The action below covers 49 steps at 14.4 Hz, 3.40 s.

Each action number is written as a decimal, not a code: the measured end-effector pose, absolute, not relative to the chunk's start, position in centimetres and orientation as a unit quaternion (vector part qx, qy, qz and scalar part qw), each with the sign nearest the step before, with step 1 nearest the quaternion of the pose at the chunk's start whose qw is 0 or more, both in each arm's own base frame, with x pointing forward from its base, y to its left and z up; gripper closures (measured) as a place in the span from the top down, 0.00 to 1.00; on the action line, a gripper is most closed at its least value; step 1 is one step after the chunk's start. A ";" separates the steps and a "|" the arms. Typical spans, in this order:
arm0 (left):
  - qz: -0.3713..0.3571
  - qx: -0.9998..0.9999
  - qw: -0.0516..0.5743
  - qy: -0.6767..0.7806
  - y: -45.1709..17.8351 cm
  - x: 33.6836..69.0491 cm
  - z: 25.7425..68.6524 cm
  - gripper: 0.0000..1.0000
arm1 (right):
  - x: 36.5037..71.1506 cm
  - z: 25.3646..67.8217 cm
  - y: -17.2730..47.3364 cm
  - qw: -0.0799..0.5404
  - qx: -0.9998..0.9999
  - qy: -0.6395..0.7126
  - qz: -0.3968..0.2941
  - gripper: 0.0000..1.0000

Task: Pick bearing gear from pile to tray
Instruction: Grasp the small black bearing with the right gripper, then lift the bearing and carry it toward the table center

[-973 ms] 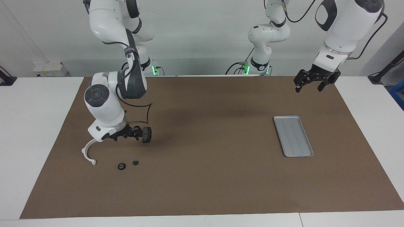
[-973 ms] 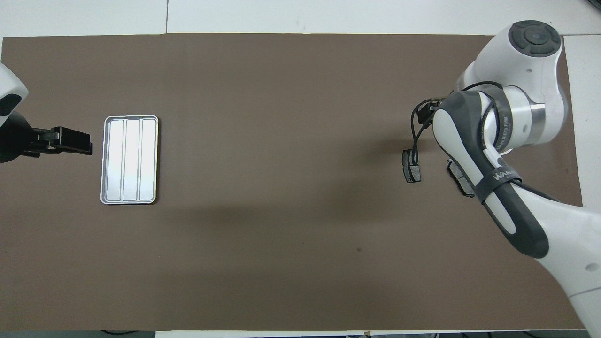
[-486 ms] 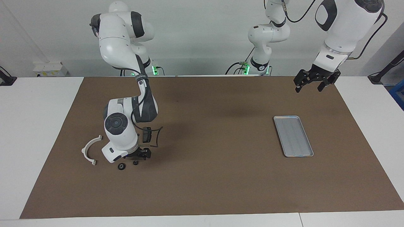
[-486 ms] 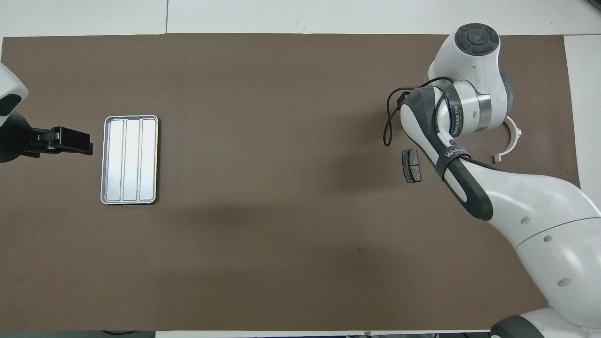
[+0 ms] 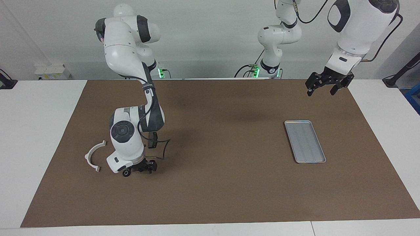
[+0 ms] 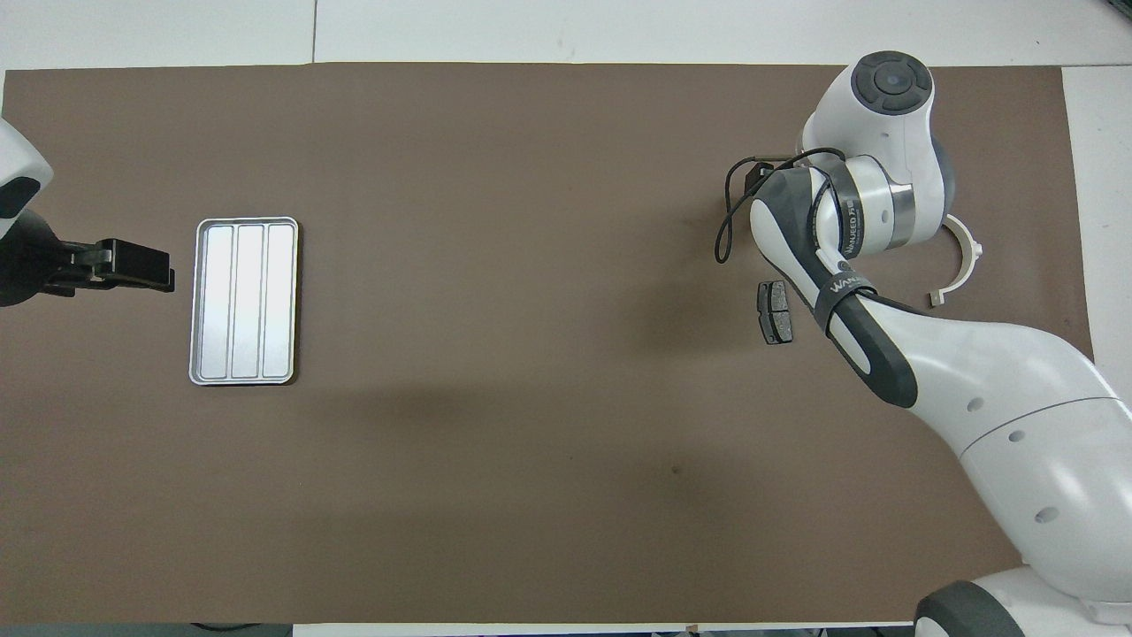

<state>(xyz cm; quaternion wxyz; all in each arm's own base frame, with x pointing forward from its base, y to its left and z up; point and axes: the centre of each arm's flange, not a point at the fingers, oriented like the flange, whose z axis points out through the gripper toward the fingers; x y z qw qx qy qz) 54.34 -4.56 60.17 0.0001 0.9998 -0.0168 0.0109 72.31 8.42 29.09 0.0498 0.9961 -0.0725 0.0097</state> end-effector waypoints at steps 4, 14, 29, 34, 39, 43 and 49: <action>0.011 1.000 0.000 -0.017 -4.6 54.3 60.2 1.00 | 72.3 28.8 8.2 0.041 0.995 -0.088 0.009 0.90; 0.011 1.000 0.000 -0.017 -4.6 54.3 60.2 1.00 | 71.8 28.4 7.4 0.040 0.994 -0.097 -0.012 0.70; 0.011 1.000 0.000 -0.017 -4.6 54.3 60.2 1.00 | 71.5 29.2 6.5 0.030 0.993 -0.113 -0.031 0.24; 0.011 1.000 0.000 -0.017 -4.6 54.3 60.2 1.00 | 69.2 42.2 8.7 0.031 0.992 -0.087 -0.089 0.24; 0.011 1.000 0.000 -0.017 -4.6 54.3 60.2 1.00 | 61.8 54.2 23.9 0.003 0.987 -0.142 -0.079 0.24; 0.011 1.000 0.000 -0.017 -4.6 54.3 60.2 1.00 | 56.3 54.1 38.4 -0.027 0.964 -0.261 -0.040 0.24; 0.011 1.000 0.000 -0.017 -4.6 54.3 60.2 1.00 | 55.4 40.6 45.8 -0.022 0.951 -0.309 -0.014 0.24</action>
